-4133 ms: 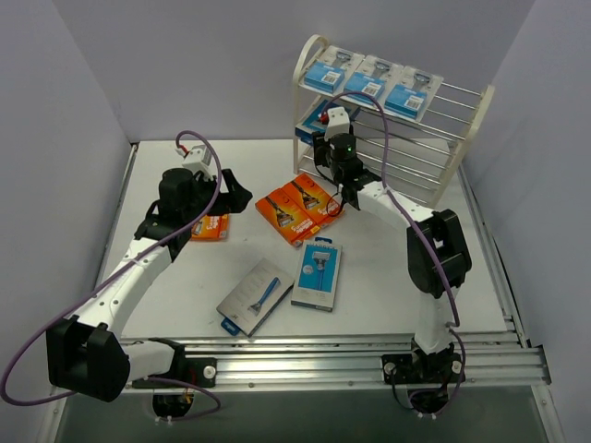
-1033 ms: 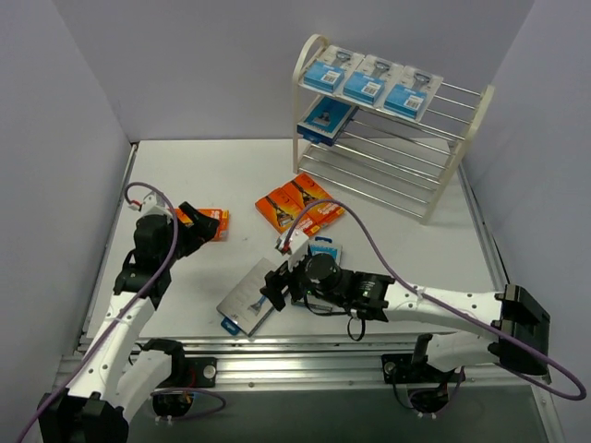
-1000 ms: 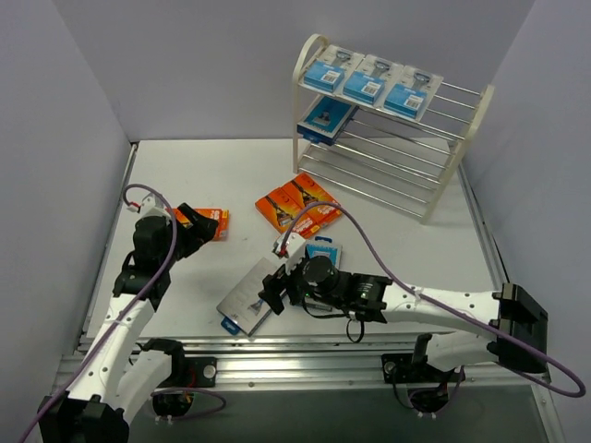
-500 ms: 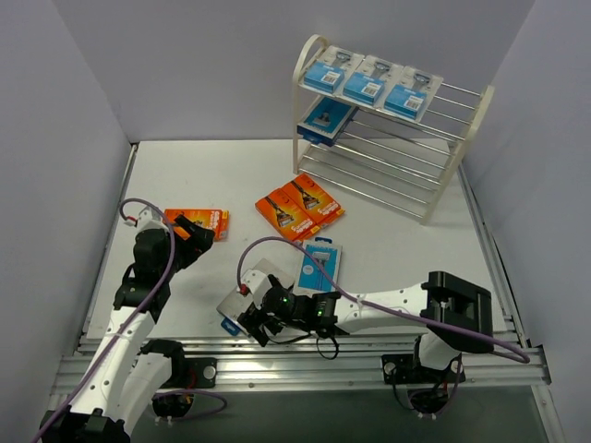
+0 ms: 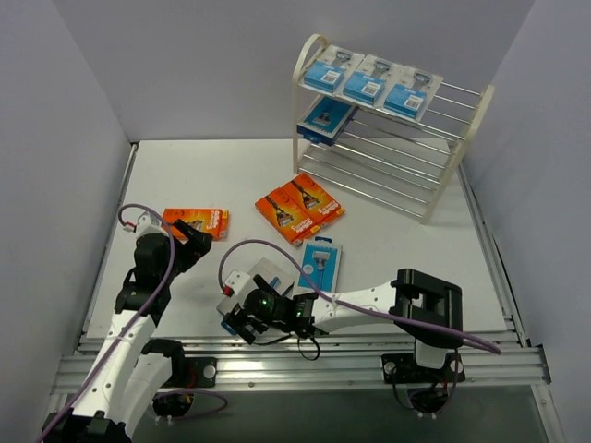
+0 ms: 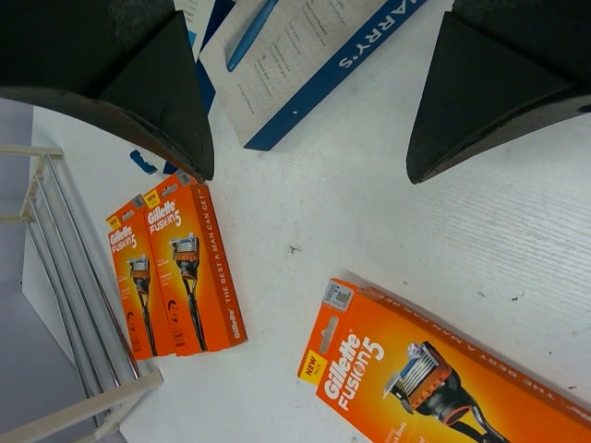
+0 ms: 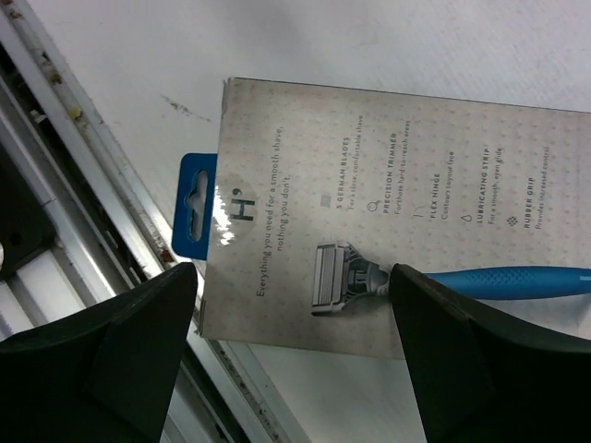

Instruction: Place and organize the shaving razors onto the shelf

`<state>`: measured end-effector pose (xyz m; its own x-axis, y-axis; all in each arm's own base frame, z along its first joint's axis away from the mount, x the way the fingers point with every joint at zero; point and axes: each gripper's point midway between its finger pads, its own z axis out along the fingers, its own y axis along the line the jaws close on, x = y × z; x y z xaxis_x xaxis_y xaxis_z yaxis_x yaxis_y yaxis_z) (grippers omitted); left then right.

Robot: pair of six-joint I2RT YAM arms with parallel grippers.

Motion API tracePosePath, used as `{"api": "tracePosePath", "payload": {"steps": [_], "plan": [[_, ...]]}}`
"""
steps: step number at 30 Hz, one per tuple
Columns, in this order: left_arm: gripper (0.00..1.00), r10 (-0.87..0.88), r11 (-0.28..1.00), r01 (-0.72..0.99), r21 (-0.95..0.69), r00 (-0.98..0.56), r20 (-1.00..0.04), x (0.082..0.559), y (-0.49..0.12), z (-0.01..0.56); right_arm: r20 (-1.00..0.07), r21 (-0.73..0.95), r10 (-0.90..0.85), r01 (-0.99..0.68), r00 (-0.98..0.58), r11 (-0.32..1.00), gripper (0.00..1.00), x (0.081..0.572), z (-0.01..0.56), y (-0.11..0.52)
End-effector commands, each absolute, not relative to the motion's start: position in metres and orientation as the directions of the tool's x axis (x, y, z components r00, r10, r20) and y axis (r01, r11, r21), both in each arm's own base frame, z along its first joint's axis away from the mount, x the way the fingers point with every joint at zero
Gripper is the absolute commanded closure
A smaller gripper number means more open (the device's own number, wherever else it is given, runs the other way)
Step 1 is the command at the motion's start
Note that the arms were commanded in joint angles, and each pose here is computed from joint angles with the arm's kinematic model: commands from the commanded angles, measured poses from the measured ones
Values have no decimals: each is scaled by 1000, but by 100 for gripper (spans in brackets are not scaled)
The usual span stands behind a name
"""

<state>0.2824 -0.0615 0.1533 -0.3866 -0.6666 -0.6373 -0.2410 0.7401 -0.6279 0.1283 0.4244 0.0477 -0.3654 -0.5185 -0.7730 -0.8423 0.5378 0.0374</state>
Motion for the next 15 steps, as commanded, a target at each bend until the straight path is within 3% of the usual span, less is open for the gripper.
{"api": "tracePosePath", "payload": {"steps": [1, 7, 15], "plan": [[6, -686, 726, -227, -649, -312, -658, 287, -54, 172, -762, -57, -546, -803, -349, 593, 19, 143, 45, 421], [6, -689, 723, -223, -654, -292, -663, 289, -51, 176, -741, -162, -580, -748, -338, 643, 19, 165, 35, 412], [6, -698, 715, -232, -659, -292, -654, 289, -50, 171, -741, -158, -557, -708, -376, 688, 21, 204, 31, 410]]}}
